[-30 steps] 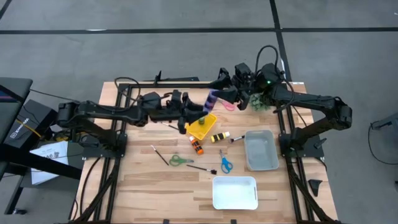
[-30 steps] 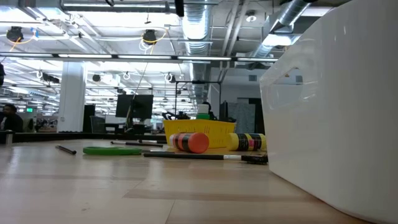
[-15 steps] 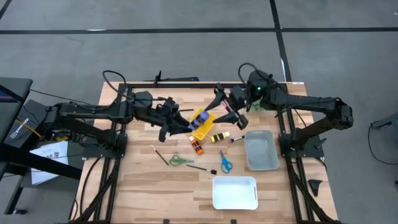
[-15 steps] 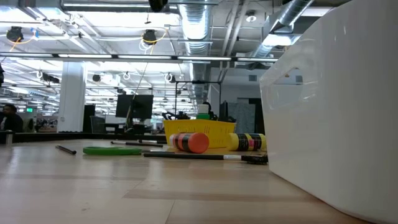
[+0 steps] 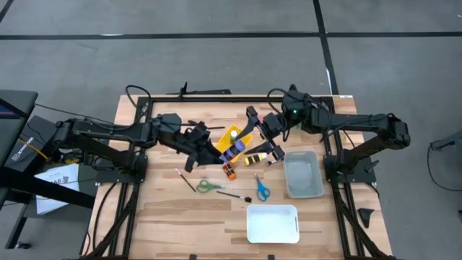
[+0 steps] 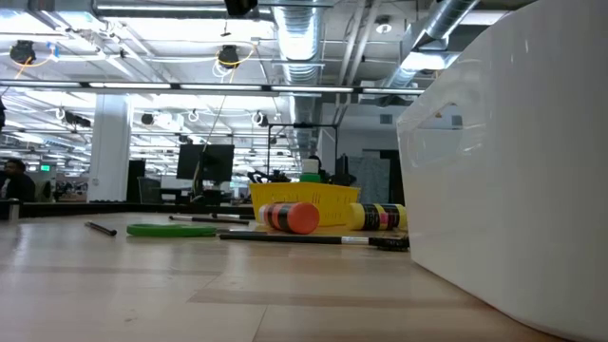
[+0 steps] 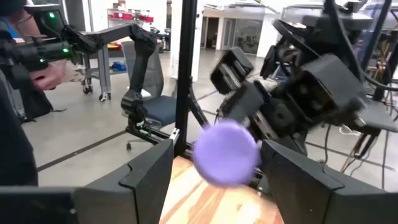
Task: Pick & Place Paint Supplies
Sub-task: Put the violet paint bottle into the yellow bin
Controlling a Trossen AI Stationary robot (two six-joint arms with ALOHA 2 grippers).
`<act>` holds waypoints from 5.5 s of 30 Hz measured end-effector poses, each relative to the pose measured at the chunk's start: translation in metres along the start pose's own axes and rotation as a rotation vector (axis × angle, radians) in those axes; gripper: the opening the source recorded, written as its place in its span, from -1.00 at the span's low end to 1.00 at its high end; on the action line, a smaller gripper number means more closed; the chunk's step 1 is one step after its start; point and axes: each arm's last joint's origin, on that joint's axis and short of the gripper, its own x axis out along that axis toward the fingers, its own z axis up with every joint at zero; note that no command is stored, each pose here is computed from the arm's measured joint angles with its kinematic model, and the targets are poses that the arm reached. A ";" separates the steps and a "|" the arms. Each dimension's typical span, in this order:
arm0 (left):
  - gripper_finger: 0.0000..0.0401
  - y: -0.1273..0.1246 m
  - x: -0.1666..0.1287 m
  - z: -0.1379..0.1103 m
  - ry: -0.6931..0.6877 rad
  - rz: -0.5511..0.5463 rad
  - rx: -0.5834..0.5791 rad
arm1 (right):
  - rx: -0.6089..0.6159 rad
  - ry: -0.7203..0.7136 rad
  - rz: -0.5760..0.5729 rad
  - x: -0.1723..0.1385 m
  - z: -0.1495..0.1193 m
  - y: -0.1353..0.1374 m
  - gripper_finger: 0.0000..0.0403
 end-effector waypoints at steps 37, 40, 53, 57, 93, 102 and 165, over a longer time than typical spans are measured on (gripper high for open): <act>-0.09 0.001 0.001 0.000 -0.002 0.011 0.057 | 0.087 -0.007 -0.046 0.003 0.005 0.002 -0.35; 0.09 0.001 0.000 0.000 0.001 0.014 0.056 | 0.080 -0.018 -0.049 0.001 0.018 -0.001 -0.34; 0.12 0.001 0.003 -0.017 0.074 0.195 0.379 | 0.268 -0.095 -0.128 -0.028 0.067 -0.024 -0.34; 0.07 -0.001 0.004 -0.014 0.008 0.312 0.520 | 0.387 -0.040 -0.103 -0.039 0.062 -0.028 -0.39; 0.17 -0.005 -0.006 -0.013 -0.552 0.871 0.697 | 0.469 -0.132 -0.410 -0.046 0.052 -0.046 -0.35; 0.18 -0.004 -0.009 -0.002 -0.625 0.756 0.714 | 0.454 -0.148 -0.409 -0.044 0.051 -0.049 -0.35; -0.33 -0.005 -0.014 0.008 -0.729 0.704 0.696 | 0.485 -0.205 -0.334 -0.043 0.040 -0.073 -0.34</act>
